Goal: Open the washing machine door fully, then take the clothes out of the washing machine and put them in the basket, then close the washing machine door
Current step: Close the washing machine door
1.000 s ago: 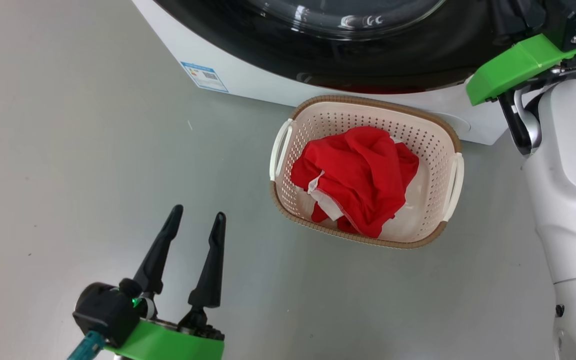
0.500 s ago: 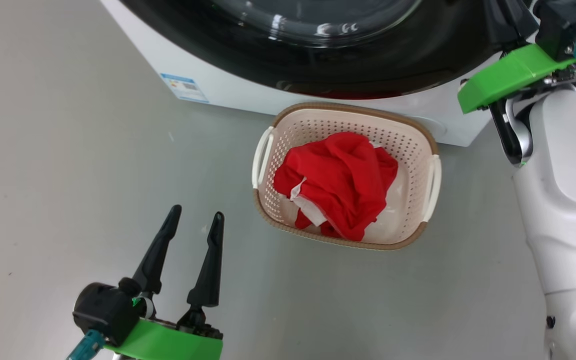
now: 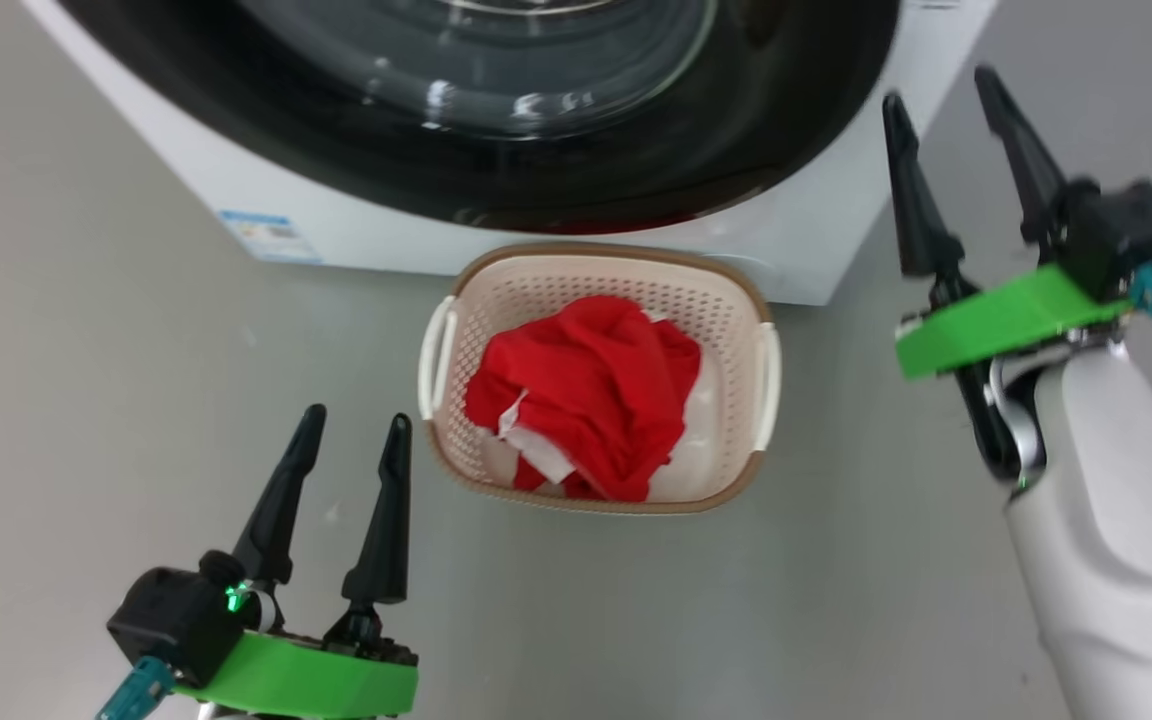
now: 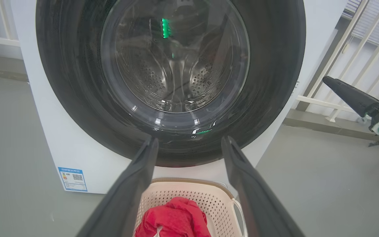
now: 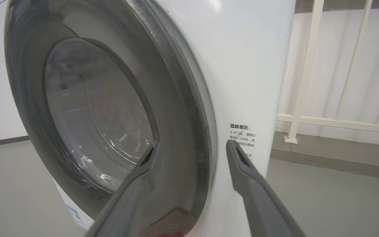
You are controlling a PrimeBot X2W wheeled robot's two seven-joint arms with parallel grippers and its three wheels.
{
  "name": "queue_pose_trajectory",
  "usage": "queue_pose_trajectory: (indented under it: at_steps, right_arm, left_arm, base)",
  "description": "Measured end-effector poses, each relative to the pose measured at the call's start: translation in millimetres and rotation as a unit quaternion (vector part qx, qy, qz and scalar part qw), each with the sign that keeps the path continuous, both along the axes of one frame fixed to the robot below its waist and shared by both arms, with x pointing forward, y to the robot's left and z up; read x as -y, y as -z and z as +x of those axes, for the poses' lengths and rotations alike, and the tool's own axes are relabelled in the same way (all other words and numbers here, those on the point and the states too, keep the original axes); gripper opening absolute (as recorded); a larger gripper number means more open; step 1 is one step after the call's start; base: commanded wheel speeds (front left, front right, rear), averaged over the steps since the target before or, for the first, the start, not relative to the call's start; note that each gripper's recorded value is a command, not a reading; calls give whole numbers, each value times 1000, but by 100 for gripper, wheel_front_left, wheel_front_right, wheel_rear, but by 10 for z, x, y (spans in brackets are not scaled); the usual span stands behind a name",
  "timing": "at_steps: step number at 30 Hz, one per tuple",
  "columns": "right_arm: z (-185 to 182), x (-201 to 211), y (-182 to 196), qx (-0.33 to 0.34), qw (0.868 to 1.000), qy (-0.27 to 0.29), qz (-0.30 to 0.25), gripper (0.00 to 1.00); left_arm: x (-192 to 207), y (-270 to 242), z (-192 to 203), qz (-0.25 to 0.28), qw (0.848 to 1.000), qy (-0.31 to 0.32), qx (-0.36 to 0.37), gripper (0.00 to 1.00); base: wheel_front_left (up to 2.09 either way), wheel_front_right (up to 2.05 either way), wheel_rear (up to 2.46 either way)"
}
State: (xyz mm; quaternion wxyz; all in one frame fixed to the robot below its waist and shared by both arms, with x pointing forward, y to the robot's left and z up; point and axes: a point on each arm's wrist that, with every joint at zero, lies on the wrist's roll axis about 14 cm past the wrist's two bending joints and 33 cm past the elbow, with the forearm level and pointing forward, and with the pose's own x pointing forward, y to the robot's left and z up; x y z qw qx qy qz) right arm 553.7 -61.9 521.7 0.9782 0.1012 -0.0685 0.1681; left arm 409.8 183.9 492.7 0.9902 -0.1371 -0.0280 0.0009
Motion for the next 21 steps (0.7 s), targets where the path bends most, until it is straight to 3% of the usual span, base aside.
queue_pose_trajectory:
  at_steps: [15,21]
  right_arm:
    - [-826,1051,-115,18,991,123,-40,100]
    - [-1153,1296,-178,22,986,156,-45,100]
  left_arm:
    - [295,-99,112,-8,999,38,19,100]
    - [297,-173,59,5,999,43,28,100]
  base:
    - [0,0,0]
    - [0,0,0]
